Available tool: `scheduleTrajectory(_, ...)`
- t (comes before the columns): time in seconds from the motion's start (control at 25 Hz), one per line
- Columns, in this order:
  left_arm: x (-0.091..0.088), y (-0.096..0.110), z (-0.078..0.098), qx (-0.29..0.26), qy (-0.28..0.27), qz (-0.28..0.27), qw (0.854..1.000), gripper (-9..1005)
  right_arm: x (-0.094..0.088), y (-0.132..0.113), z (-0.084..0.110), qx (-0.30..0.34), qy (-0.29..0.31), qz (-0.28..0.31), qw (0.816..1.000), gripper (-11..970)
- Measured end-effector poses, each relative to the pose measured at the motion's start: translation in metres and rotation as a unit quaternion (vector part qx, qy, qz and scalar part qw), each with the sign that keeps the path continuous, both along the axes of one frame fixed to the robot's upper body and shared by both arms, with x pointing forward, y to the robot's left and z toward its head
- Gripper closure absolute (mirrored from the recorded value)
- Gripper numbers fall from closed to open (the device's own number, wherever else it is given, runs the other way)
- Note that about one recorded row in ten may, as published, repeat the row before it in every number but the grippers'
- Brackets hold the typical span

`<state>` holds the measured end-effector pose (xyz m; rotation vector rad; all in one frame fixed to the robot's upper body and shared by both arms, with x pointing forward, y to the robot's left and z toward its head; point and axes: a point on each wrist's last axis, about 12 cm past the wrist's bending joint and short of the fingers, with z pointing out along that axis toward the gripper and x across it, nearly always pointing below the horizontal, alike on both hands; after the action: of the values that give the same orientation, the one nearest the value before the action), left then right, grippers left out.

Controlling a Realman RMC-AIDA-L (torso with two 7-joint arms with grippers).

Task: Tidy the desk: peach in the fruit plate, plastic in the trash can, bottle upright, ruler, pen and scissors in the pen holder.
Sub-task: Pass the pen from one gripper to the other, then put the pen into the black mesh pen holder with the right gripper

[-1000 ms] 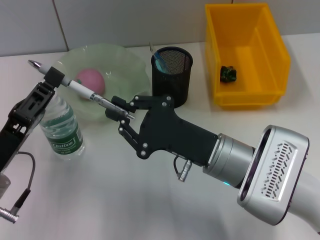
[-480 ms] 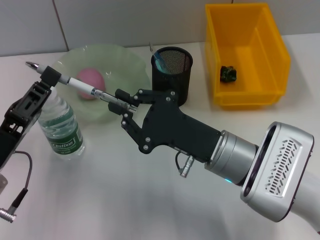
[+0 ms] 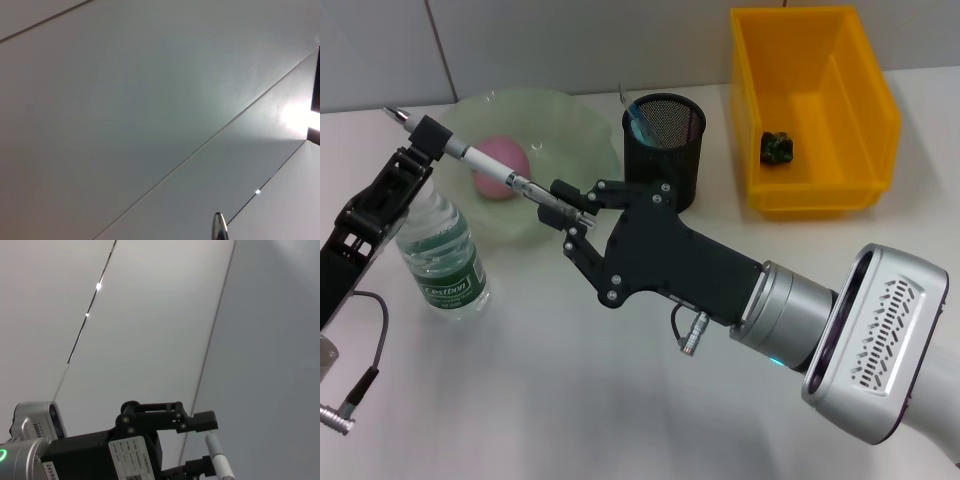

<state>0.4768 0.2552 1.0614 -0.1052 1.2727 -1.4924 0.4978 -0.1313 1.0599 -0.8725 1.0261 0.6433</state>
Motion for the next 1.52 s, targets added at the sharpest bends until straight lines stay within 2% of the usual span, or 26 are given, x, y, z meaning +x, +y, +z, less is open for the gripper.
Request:
scheduleTrajectory(0.16,0.000,0.000,0.000,0.000,0.000,0.000,1.000,501,-0.001,-0.001,0.002,0.009,-0.003,-0.001,1.000,824)
scheduleTrajectory(0.44,0.000,0.000,0.001,0.010,-0.008,-0.007,1.000,379,-0.002,-0.001,0.003,0.018,-0.003,-0.002,1.000,823)
scheduleTrajectory(0.8,-0.001,-0.001,0.008,0.054,-0.069,-0.032,0.996,220,-0.001,-0.018,0.010,0.100,0.026,-0.040,0.994,822)
scheduleTrajectory(0.92,0.000,-0.004,0.014,0.088,-0.115,-0.052,0.988,203,0.001,-0.029,0.010,0.132,0.053,-0.052,0.988,821)
scheduleTrajectory(0.96,0.000,-0.006,0.017,0.112,-0.140,-0.066,0.982,203,0.003,-0.037,0.010,0.150,0.079,-0.055,0.984,821)
scheduleTrajectory(1.0,0.000,-0.006,0.017,0.117,-0.143,-0.068,0.980,203,0.003,-0.037,0.010,0.150,0.079,-0.055,0.984,821)
scheduleTrajectory(1.12,0.001,-0.007,0.017,0.143,-0.155,-0.080,0.974,204,0.010,-0.055,0.007,0.167,0.130,-0.051,0.976,820)
scheduleTrajectory(1.16,0.002,-0.007,0.017,0.166,-0.165,-0.092,0.968,204,0.019,-0.074,0.006,0.173,0.168,-0.048,0.969,820)
scheduleTrajectory(1.2,0.002,-0.007,0.017,0.166,-0.165,-0.092,0.968,205,0.019,-0.074,0.006,0.173,0.168,-0.048,0.969,820)
scheduleTrajectory(1.28,0.004,-0.006,0.018,0.192,-0.174,-0.107,0.960,205,0.026,-0.092,0.008,0.175,0.193,-0.049,0.964,820)
scheduleTrajectory(1.32,0.005,-0.006,0.018,0.200,-0.176,-0.112,0.957,206,0.030,-0.103,0.010,0.175,0.207,-0.050,0.961,820)
scheduleTrajectory(1.36,0.007,-0.006,0.018,0.212,-0.179,-0.117,0.953,206,0.040,-0.123,0.017,0.167,0.226,-0.054,0.958,819)
scheduleTrajectory(1.4,0.008,-0.006,0.018,0.223,-0.179,-0.120,0.951,206,0.040,-0.123,0.017,0.167,0.226,-0.054,0.958,819)
scheduleTrajectory(1.52,0.013,-0.004,0.017,0.255,-0.176,-0.124,0.943,207,0.054,-0.149,0.033,0.153,0.259,-0.059,0.952,819)
